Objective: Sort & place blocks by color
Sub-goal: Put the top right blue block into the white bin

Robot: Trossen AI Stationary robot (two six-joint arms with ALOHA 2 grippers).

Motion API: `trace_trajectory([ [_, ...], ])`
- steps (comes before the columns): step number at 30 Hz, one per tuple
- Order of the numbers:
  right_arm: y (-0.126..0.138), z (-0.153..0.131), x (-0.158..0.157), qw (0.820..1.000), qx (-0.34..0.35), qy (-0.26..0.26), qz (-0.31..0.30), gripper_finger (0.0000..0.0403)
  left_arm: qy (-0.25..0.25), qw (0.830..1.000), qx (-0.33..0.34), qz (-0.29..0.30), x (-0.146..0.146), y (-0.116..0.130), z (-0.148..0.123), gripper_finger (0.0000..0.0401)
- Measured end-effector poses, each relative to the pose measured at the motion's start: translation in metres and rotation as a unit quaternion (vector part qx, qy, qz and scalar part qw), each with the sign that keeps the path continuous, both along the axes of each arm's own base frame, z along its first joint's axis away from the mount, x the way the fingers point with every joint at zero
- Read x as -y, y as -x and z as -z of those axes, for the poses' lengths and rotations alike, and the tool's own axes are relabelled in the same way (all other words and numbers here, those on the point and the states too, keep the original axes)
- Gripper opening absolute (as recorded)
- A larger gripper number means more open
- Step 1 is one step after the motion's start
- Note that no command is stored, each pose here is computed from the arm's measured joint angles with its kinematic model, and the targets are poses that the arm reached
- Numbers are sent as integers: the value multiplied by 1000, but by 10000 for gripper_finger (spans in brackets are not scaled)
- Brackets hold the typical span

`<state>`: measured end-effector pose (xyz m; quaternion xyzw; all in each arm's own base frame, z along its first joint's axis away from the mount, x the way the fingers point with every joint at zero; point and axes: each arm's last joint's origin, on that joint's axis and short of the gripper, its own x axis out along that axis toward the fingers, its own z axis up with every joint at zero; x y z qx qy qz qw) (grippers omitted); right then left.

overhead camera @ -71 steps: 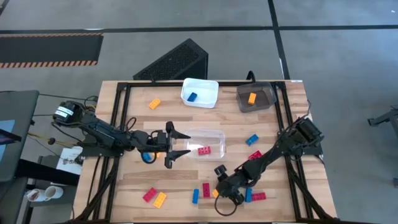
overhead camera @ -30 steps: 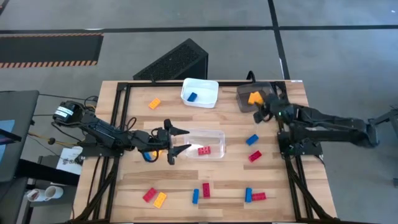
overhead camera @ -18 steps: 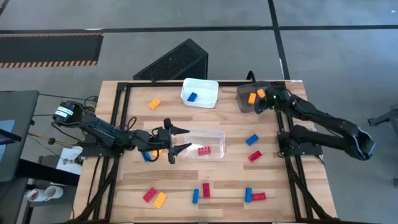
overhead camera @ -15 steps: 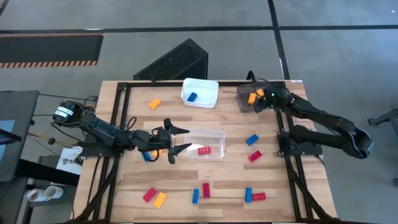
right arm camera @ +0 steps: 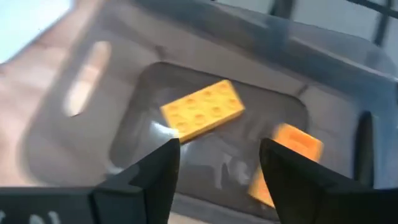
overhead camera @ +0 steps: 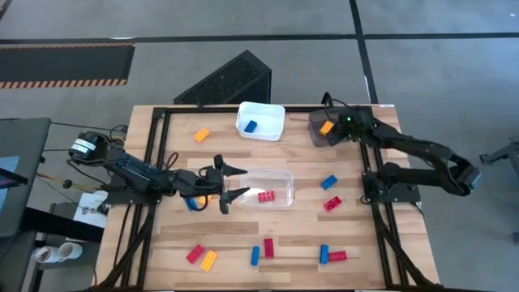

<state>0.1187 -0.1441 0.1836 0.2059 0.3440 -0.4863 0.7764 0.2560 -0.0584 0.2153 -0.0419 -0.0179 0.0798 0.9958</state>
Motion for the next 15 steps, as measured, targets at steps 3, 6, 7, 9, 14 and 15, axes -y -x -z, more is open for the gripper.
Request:
trace_trajectory([
  [3, -3, -6, -8, 997, 18, 3, -74, 253, 0, 1000, -3, 0, 0, 0, 1, 256],
  [6, -9, -16, -21, 988, 61, 2, -140, 255, 5, 1000, -2, 0, 0, 0, 1, 256],
  [7, -10, -19, -26, 984, 76, 0, -159, 255, 8, 1000, -2, 0, 0, 0, 1, 256],
  [9, -14, -24, -36, 978, 117, -18, -169, 255, 8, 1000, -2, 0, 0, 0, 1, 256],
  [14, -25, -31, -65, 956, 168, -62, -232, 255, 13, 1000, -1, 0, 0, 0, 1, 256],
  [15, -26, -31, -71, 953, 170, -73, -238, 255, 15, 1000, 0, 0, 0, 0, 1, 256],
])
